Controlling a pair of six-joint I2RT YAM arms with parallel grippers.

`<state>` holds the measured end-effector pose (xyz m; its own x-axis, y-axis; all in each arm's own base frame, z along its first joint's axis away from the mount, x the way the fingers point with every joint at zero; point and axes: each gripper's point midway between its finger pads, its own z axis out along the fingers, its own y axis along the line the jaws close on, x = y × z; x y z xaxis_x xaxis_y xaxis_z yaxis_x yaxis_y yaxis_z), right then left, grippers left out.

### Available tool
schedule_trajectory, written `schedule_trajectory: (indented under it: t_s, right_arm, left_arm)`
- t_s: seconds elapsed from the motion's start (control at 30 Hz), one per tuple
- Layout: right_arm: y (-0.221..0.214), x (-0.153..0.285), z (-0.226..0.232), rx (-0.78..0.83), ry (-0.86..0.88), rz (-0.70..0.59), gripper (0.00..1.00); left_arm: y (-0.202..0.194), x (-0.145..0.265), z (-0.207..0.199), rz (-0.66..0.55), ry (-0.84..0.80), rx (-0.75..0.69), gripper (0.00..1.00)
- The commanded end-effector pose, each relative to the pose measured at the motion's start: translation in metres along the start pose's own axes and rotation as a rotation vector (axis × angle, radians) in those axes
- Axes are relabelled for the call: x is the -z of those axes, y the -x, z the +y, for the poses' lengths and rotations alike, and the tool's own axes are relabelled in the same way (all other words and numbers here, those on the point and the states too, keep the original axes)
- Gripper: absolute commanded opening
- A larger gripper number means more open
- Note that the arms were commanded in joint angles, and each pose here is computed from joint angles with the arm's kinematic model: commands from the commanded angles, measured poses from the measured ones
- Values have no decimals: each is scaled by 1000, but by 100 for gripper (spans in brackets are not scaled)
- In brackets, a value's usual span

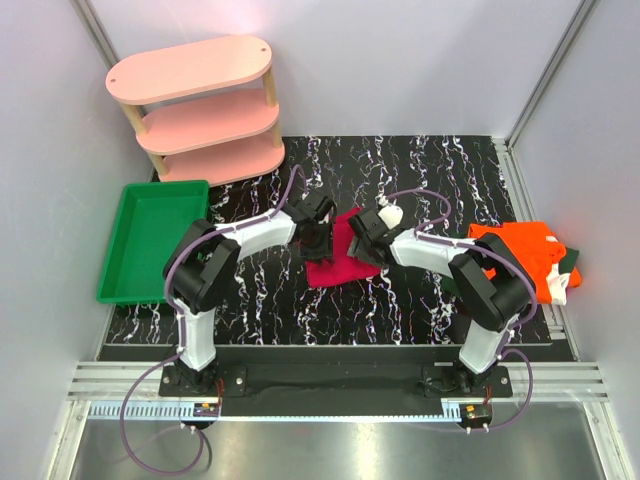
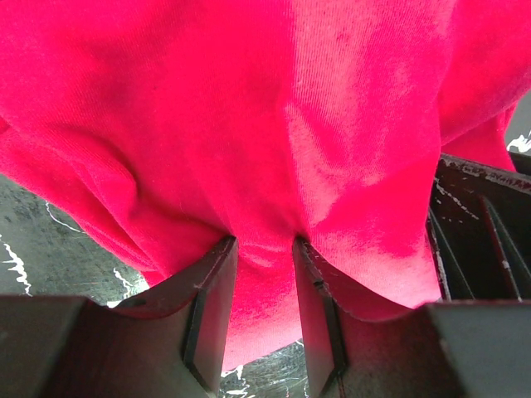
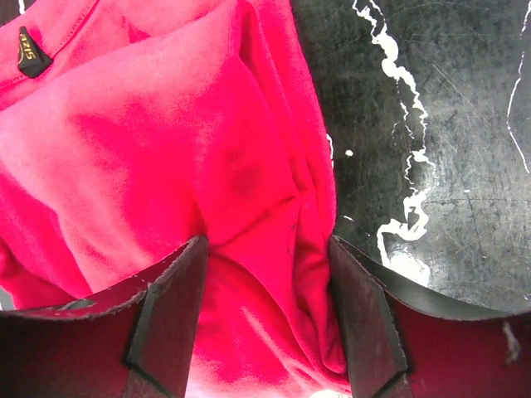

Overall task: Fold and stack the t-shirts
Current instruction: Smooth out wrinkles on the folded tshirt

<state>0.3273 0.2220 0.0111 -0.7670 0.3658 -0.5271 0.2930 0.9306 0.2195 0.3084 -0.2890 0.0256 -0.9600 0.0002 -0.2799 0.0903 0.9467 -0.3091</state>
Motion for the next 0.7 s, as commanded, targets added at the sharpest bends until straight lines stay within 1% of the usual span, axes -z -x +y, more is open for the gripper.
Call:
schedule_trajectory:
  t_s: [0.0, 0.07, 0.1, 0.13, 0.17, 0.2, 0.3, 0.4, 0.53, 0.57, 0.6, 0.67]
  right_arm:
    - [-103, -6, -100, 92, -324, 340, 60]
    - [-106, -7, -101, 84, -325, 349, 45]
    - [-109, -6, -103, 81, -327, 355, 31]
    - [-108, -5, -102, 74, -320, 349, 19]
    - [-107, -5, -101, 64, -316, 344, 9]
    - [-107, -4, -103, 61, -316, 340, 0]
    - [-101, -1, -99, 51, -302, 319, 0]
    - [-87, 5, -94, 52, -279, 266, 0]
    - [-43, 27, -74, 87, -201, 132, 0]
    - [-36, 32, -73, 105, -205, 114, 0]
    - [-18, 38, -62, 105, -181, 65, 0]
    - [1, 47, -52, 134, -173, 23, 0]
  left_arm:
    - [-8, -3, 14, 13, 34, -1, 40]
    - [-9, -2, 14, 10, 35, -4, 40]
    - [-8, -1, 15, 9, 34, -2, 40]
    - [-9, -1, 15, 9, 36, -1, 40]
    - [-9, 0, 14, 11, 32, -1, 40]
    - [-9, -1, 14, 11, 34, -1, 40]
    - [-10, 0, 15, 12, 35, -1, 40]
    - [-10, 1, 15, 11, 34, 0, 40]
    - [-13, 2, 17, 11, 39, -1, 40]
    - [-12, 2, 17, 10, 38, 0, 40]
    - [-13, 2, 17, 10, 40, 2, 40]
    - [-12, 4, 16, 8, 33, 6, 40]
